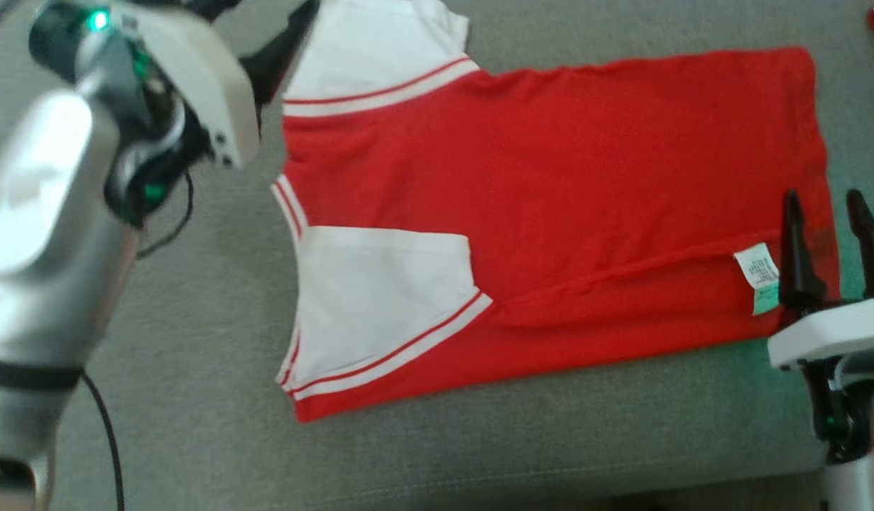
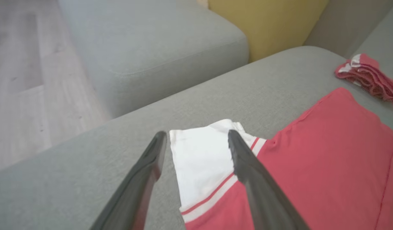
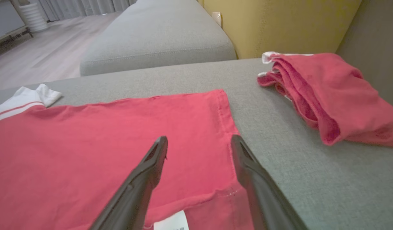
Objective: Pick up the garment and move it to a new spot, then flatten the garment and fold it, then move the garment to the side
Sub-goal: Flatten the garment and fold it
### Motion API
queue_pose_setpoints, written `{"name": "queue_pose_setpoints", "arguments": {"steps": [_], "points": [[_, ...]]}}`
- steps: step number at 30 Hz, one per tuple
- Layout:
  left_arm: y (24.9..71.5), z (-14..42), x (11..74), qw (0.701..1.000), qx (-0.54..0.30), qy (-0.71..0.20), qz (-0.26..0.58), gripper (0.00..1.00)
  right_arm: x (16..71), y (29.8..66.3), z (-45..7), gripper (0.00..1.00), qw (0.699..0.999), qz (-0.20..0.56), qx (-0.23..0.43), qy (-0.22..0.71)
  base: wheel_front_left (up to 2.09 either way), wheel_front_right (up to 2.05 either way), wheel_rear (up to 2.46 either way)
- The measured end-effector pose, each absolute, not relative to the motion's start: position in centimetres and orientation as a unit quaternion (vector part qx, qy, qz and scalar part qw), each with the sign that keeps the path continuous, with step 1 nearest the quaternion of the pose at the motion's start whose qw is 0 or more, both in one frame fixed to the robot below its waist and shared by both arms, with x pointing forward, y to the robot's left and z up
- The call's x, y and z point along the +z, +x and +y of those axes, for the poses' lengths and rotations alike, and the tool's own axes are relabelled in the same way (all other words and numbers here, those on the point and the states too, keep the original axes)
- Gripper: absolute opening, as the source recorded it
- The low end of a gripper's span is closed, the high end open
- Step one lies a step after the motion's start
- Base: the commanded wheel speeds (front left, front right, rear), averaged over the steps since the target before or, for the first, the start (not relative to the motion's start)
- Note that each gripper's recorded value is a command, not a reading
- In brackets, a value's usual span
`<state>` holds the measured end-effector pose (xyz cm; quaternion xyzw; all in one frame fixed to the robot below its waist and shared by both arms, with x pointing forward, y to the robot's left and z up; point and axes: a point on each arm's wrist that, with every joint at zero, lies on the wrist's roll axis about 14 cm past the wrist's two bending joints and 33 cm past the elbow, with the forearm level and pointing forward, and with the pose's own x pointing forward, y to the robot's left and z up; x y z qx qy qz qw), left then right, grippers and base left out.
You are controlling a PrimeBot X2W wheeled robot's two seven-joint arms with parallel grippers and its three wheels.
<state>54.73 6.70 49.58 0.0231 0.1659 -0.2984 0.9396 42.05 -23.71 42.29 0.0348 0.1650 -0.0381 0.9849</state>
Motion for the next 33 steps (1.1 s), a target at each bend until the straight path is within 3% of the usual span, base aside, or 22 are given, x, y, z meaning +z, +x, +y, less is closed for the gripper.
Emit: {"name": "queue_pose_setpoints", "arguments": {"steps": [12, 33], "points": [[60.3, 4.4, 40.2, 0.899, -0.309, 0.041, 0.306, 1.0, 38.9, 41.9, -26.0, 1.0, 0.976, 0.203, -0.071, 0.023, 0.0, 0.0, 0.0], [63.1, 4.2, 35.7, 0.891, -0.296, 0.072, 0.337, 1.0, 37.9, 40.1, -28.3, 1.0, 0.97, 0.216, -0.112, 0.019, 0.0, 0.0, 0.0]]}}
